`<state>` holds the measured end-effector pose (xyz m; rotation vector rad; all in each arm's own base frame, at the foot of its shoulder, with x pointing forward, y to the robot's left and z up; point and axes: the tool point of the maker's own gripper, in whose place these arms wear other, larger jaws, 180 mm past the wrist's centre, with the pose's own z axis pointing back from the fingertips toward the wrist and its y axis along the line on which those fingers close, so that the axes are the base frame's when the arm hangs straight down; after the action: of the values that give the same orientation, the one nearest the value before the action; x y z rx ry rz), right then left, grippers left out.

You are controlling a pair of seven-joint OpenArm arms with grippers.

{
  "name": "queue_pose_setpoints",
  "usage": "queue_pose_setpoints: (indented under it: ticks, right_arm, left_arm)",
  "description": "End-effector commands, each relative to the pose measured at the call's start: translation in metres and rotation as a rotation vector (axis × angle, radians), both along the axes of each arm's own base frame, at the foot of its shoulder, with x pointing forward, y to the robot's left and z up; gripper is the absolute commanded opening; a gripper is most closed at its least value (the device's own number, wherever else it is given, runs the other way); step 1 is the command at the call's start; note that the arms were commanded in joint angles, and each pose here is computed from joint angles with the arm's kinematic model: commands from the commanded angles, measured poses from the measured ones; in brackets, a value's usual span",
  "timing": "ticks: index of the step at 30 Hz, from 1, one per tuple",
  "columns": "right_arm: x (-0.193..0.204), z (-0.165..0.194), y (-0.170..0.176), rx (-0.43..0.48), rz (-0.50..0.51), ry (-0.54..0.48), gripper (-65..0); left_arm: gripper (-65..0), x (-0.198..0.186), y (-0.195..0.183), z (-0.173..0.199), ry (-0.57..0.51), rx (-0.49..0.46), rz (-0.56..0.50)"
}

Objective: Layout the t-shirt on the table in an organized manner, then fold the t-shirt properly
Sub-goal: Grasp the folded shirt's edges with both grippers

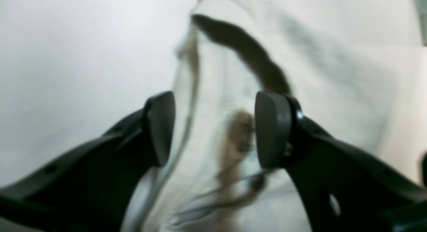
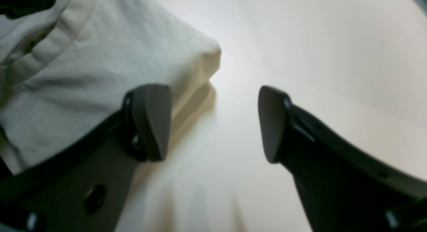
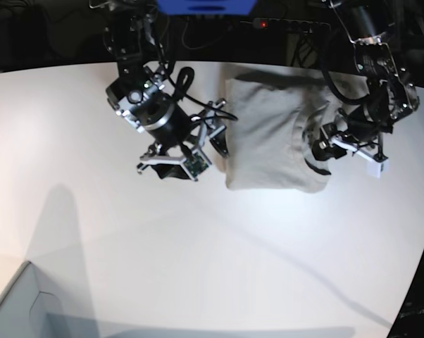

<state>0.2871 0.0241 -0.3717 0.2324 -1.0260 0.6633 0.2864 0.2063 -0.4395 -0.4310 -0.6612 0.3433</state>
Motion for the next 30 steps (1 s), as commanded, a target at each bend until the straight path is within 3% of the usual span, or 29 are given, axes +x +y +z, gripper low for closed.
queue_pose_setpoints:
  ticks: [1, 14, 21, 23, 30]
  right_arm:
    - [0.005, 0.016, 0.006, 0.041, 0.005, -0.046, -26.5]
    - [0.003, 0.015, 0.009, 0.045, 0.012, -0.043, -26.5]
    - [0.0, 0.017, 0.02, 0.052, 0.04, -0.047, -26.5]
    - [-0.001, 0.02, 0.027, 0.057, 0.058, -0.053, -26.5]
    - [-0.003, 0.025, 0.041, 0.065, 0.098, -0.064, -26.5]
  left_arm:
    - [-28.0, 0.008, 0.003, 0.005, -0.024, 0.002, 0.0]
    - [-27.9, 0.004, 0.004, -0.022, 0.061, -0.023, 0.007]
    - [-28.6, 0.0, -0.007, -0.032, 0.108, 0.051, -0.077]
    - [-32.5, -0.002, -0.006, -0.033, 0.111, 0.051, -0.075]
    - [-58.5, -0.004, -0.006, -0.034, 0.117, 0.056, -0.077]
